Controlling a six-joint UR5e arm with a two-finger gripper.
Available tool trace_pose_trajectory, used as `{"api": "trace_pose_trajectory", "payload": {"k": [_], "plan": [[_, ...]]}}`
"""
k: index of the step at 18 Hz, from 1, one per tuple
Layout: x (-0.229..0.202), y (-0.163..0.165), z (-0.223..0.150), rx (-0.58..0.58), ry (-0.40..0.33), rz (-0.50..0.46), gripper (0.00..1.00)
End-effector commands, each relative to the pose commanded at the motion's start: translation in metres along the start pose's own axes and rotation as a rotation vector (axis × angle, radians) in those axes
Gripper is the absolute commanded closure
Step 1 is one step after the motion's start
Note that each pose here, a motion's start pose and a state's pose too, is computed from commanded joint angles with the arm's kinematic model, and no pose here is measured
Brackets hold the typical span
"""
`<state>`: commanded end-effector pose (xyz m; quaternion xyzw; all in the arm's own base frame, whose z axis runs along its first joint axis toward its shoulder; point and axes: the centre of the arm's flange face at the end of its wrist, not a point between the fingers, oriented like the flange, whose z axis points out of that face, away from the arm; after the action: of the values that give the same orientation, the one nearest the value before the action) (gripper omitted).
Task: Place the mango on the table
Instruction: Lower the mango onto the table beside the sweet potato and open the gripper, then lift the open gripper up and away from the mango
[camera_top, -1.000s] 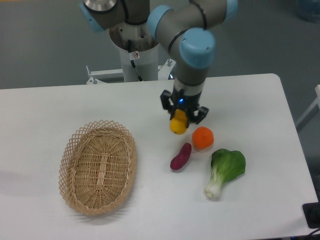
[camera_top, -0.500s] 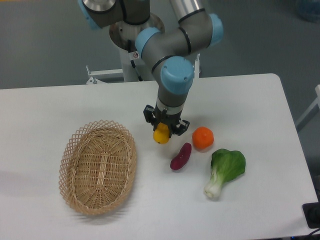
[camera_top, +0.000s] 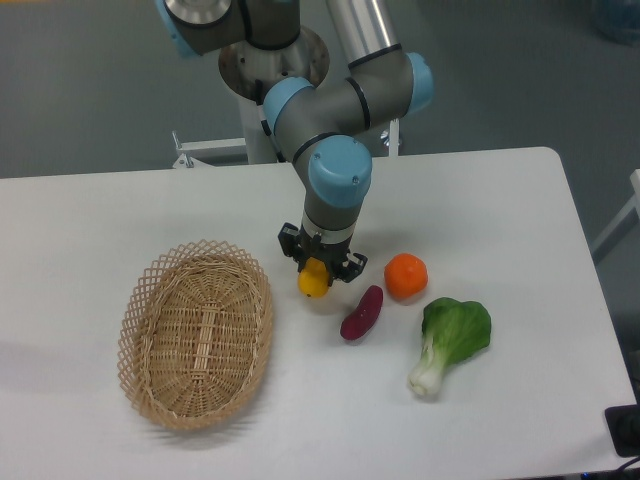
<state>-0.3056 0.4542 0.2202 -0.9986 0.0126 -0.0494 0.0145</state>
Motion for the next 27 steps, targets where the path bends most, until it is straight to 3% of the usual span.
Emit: {"api": "trace_pose_trajectory", "payload": {"k": [8, 11, 16, 17, 21, 27], "plan": [[-0.001, -0.001, 0.004, -0.024, -0.027, 0.019, 0.46], [-0.002, -0.002, 0.002, -0.019, -0.033, 0.018, 0.40], [-0.007, -0.007, -0.006, 0.028, -0.091, 0.023, 0.04], [-0.008, -0.008, -0.008, 0.033, -0.097, 0.023, 0.01], [-0.010, -0.009, -0.018, 0.047, -0.113, 0.020, 0.00], [-0.035, -0.035, -0.090, 0.138, -0.231, 0.021, 0.00]]}}
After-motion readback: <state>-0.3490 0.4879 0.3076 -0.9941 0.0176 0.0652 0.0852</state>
